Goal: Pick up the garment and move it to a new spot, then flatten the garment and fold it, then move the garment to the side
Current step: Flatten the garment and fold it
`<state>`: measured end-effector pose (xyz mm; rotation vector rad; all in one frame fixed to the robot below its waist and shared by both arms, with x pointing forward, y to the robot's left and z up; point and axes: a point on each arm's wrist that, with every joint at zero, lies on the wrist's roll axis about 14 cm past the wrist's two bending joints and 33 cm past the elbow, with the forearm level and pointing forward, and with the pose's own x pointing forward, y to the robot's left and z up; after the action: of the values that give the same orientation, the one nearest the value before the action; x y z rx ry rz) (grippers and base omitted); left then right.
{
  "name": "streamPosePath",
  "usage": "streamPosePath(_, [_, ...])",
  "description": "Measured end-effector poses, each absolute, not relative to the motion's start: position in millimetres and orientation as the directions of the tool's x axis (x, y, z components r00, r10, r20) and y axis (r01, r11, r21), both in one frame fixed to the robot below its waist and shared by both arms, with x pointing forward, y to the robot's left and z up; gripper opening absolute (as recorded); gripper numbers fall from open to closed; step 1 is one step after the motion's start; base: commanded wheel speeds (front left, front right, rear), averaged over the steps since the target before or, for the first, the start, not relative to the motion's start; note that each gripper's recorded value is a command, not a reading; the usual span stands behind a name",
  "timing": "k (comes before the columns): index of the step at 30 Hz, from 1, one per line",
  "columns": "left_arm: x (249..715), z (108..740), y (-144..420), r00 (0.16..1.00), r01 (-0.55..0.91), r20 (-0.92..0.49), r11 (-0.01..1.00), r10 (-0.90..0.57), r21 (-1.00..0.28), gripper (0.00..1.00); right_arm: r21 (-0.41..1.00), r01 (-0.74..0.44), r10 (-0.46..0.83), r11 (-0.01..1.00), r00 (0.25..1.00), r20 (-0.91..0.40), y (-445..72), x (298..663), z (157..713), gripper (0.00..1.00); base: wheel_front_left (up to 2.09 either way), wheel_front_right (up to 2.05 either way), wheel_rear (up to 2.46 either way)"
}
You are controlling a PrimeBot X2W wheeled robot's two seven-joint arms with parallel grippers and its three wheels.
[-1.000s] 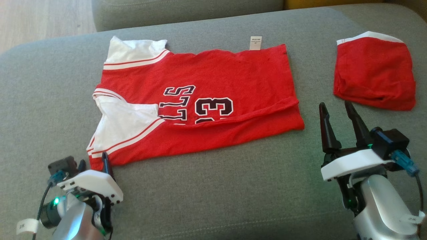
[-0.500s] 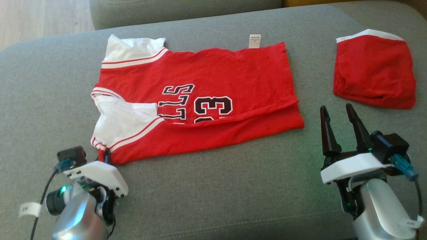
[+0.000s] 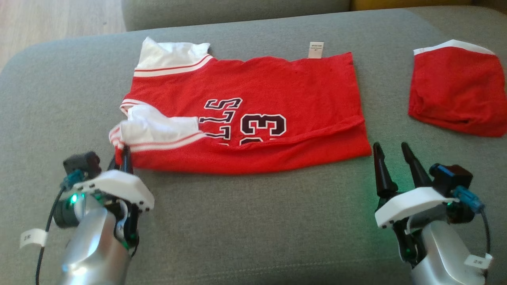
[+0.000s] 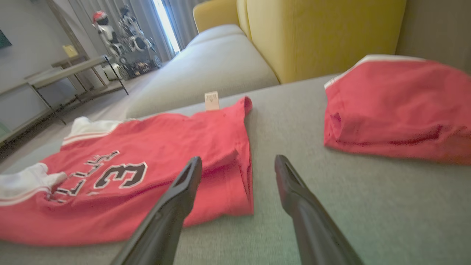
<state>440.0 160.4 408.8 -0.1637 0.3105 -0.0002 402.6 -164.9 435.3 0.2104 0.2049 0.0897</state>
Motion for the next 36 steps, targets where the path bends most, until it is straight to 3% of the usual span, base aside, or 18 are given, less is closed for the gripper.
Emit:
streamPosePath(6, [433.1,417.3,165.6,0.966,-0.038,-0.259,0.985,-0.008,-0.170,0.00,0.273,-0.036,0.125,0.961,0.940,-0.318,-157.5,397.2,401.7,1.00,0.00,0.00,0.00])
streamPosePath(19, [421.8,405.2,162.4,0.959,-0.028,-0.284,0.986,-0.020,-0.162,0.00,0.400,0.057,0.118,0.915,0.909,-0.399,-153.0,423.1,383.4,1.00,0.00,0.00,0.00])
streamPosePath(29, [421.4,401.1,161.3,0.956,-0.016,-0.293,0.988,-0.031,-0.155,0.00,0.464,0.017,0.210,0.885,0.877,-0.432,-123.9,436.4,377.6,1.00,0.00,0.00,0.00])
streamPosePath(30, [421.0,401.5,161.2,0.956,-0.016,-0.292,0.988,-0.031,-0.156,0.00,0.470,0.014,0.220,0.883,0.871,-0.438,-121.5,435.7,376.7,0.38,0.00,0.00,0.00])
streamPosePath(31, [420.7,402.4,161.5,0.956,-0.017,-0.290,0.988,-0.030,-0.156,0.00,0.475,0.008,0.229,0.880,0.869,-0.439,-118.9,435.0,377.0,0.00,0.00,0.00,0.00])
streamPosePath(36, [418.7,406.9,162.9,0.959,-0.017,-0.282,0.988,-0.027,-0.153,0.00,0.428,-0.029,0.241,0.903,0.860,-0.450,-124.1,430.4,377.0,0.00,0.00,0.00,0.00])
